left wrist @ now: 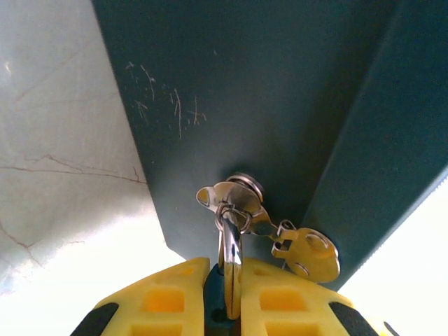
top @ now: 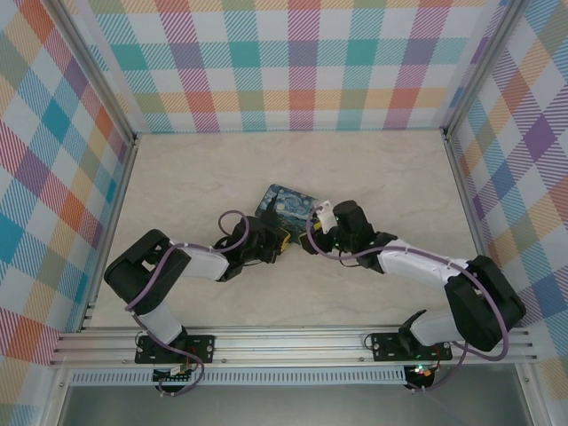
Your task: Unlock the padlock with the key
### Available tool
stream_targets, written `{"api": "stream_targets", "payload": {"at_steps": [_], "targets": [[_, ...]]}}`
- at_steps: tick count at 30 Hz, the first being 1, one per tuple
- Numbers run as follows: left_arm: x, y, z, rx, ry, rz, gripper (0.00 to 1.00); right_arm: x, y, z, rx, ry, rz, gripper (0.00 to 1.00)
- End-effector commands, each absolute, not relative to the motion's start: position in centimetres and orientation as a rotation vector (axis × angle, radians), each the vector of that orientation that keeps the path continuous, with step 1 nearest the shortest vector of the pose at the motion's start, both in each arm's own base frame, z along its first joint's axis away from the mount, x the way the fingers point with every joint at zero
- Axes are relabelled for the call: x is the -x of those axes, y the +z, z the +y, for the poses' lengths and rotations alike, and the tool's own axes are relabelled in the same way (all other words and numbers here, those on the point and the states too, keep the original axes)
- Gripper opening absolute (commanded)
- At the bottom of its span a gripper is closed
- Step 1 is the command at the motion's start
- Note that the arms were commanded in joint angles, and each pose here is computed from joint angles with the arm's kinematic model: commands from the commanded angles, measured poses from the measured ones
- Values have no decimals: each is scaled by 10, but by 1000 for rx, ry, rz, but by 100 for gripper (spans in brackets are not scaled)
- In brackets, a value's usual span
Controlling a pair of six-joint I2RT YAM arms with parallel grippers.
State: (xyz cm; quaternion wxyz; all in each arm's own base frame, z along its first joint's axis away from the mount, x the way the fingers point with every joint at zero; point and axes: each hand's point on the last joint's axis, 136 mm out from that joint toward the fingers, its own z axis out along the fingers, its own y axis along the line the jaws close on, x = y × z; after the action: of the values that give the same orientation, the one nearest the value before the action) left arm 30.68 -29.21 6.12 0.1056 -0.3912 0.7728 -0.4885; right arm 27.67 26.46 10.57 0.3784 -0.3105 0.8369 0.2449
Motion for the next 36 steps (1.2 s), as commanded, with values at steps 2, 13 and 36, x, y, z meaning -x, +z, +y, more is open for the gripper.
{"api": "stream_targets", "payload": {"at_steps": [2, 13, 36], "targets": [[-303, 59, -299, 1164, -1435, 2327, 0, -267, 93, 285, 1063, 527, 1937, 59], [-302, 70, -297, 1210, -1457, 2302, 0, -275, 81, 304, 1278, 192, 1661, 59], [-302, 67, -299, 1219, -1463, 2314, 0, -275, 81, 316, 1270, 215, 1661, 5]]}}
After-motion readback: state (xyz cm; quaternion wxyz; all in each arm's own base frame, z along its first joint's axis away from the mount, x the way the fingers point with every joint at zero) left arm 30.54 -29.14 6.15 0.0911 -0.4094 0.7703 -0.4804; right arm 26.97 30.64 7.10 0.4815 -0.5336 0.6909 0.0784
